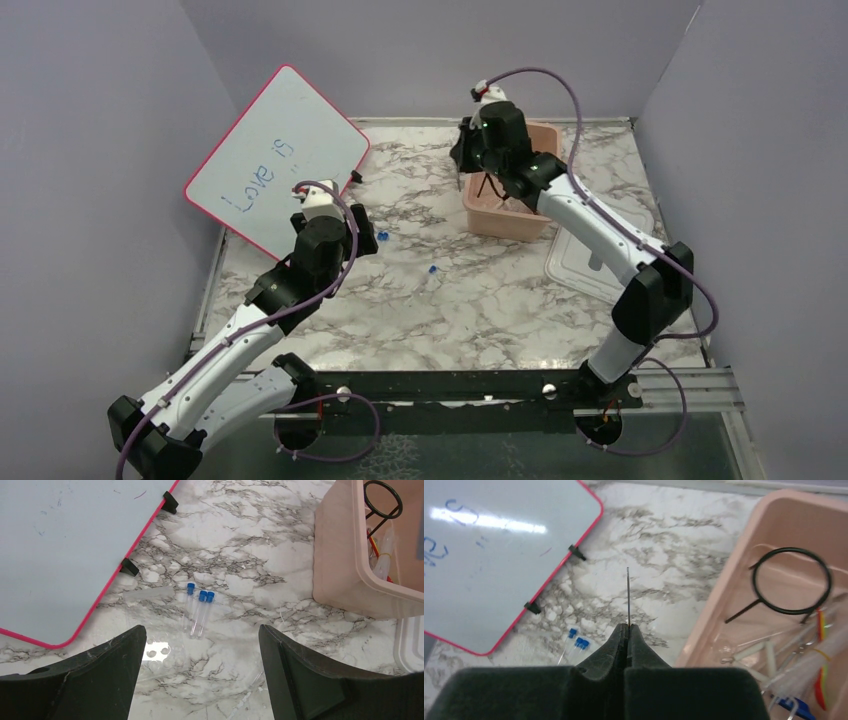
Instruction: Organize the chemistry lab equipment
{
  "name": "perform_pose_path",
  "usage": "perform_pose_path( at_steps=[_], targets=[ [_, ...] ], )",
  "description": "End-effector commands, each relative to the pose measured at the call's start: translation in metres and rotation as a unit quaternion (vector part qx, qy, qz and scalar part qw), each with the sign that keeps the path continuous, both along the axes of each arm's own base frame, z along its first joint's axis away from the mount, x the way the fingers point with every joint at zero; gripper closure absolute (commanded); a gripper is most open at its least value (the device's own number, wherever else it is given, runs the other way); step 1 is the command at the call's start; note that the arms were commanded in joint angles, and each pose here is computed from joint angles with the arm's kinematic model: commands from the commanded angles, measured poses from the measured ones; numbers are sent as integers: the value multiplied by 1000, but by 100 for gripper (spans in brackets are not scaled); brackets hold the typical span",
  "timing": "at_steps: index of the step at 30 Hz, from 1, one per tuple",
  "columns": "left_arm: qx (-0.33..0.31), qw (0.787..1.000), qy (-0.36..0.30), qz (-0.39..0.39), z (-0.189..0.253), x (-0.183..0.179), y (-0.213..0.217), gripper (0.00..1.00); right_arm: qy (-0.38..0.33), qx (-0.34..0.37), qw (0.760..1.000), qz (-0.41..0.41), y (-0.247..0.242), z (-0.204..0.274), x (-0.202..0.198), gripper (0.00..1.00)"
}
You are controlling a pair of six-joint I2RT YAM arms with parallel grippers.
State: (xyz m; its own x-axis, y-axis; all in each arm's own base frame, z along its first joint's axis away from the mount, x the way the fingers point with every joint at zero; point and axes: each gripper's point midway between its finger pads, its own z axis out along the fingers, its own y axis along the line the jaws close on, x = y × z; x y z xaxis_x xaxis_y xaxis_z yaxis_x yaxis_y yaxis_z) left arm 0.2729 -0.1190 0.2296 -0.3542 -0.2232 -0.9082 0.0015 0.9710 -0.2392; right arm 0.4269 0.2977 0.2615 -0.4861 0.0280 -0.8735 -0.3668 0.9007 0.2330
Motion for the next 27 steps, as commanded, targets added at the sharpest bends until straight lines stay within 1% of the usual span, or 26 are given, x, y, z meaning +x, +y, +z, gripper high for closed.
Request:
perform_pose_path(
  at_steps=[1, 5, 10, 17, 23, 27],
  targets=[
    [-8, 1000, -7, -3, 3, 1, -1, 15, -32, -9, 993, -115, -71, 19, 17, 99],
    [-7, 1000, -5, -4, 2, 2, -2, 14, -11, -13, 985, -174, -119, 6, 19, 99],
    [-8, 1000, -2, -8, -1, 2, -5, 14, 38, -36, 971, -232, -153, -39, 17, 99],
    [-5, 1000, 2, -12, -3, 3, -6, 14, 94, -93, 958, -255, -168, -106, 25, 99],
    [-4, 1000, 5, -13, -5, 3, -7, 14, 123, -119, 950, -261, -176, -141, 23, 99],
    [-2, 1000, 7, -16, -6, 4, -8, 14, 138, -136, 942, -273, -183, -158, 22, 94]
  ],
)
